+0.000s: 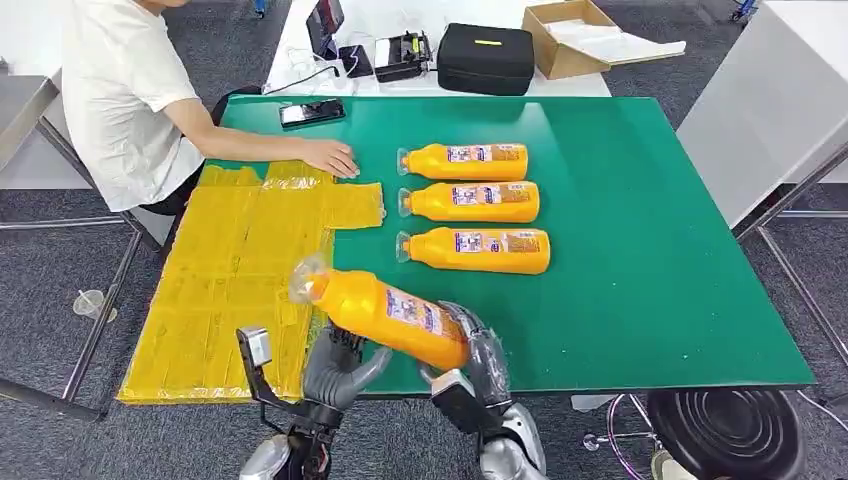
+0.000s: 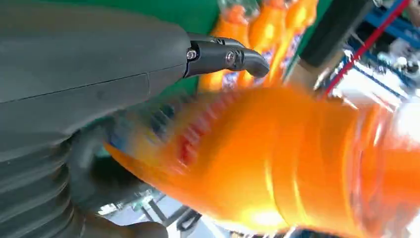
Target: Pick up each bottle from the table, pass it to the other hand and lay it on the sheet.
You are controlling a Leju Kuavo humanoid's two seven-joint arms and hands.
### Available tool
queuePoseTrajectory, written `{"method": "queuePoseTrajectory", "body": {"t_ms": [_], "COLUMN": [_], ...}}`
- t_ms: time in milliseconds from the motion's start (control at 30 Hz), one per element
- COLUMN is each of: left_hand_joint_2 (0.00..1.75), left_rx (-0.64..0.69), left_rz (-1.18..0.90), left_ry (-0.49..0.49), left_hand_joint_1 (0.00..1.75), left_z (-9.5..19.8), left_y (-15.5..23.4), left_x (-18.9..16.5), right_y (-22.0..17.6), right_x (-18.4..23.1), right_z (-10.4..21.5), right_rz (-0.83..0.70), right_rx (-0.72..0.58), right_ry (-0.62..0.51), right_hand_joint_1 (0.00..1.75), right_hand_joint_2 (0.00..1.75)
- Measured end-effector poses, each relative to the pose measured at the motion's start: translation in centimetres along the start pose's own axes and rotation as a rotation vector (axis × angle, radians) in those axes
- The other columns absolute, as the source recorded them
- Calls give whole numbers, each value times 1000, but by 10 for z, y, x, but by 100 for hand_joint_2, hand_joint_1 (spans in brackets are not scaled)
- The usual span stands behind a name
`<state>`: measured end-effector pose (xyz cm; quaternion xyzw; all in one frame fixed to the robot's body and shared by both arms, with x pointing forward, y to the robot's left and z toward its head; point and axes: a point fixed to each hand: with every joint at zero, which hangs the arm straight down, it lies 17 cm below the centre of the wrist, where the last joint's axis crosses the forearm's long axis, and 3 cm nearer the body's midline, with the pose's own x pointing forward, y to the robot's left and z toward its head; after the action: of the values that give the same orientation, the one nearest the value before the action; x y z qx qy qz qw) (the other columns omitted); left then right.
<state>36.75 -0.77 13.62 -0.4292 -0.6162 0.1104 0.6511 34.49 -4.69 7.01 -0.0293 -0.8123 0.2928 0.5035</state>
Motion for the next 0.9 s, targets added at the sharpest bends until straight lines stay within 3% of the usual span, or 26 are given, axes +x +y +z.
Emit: {"method": "queuePoseTrajectory", "body": {"t_ms": [267, 700, 733, 767, 800, 833, 867, 900], "left_hand_joint_2": [175, 175, 175, 175, 175, 175, 175, 175], "left_rx": [21, 15, 14, 11, 6, -1, -10, -23], "left_rz": [-106, -116, -114, -107, -100, -93, -79, -57], "left_ry": [-55, -73, -78, -86, -92, -100, -106, -111], "left_hand_joint_1": [0, 0, 16, 175, 175, 175, 175, 175], "left_z": [-6, -14, -14, -14, -14, -14, -14, -14], "left_y": [3, 0, 0, -2, -3, -5, -7, -10], "left_x": [8, 12, 13, 15, 16, 18, 19, 21], "right_y": [34, 48, 49, 51, 52, 54, 55, 57], "right_x": [11, 25, 25, 26, 26, 27, 27, 29], "right_z": [0, -6, -6, -6, -6, -6, -5, -5], "right_rz": [-3, -11, -22, -36, -48, -64, -83, -105], "right_rx": [102, 156, 159, 164, 167, 172, 176, 182], "right_ry": [-24, -72, -71, -68, -67, -66, -65, -63], "right_hand_joint_1": [175, 175, 175, 166, 138, 26, 0, 0], "right_hand_joint_2": [175, 175, 175, 175, 175, 175, 175, 175]}}
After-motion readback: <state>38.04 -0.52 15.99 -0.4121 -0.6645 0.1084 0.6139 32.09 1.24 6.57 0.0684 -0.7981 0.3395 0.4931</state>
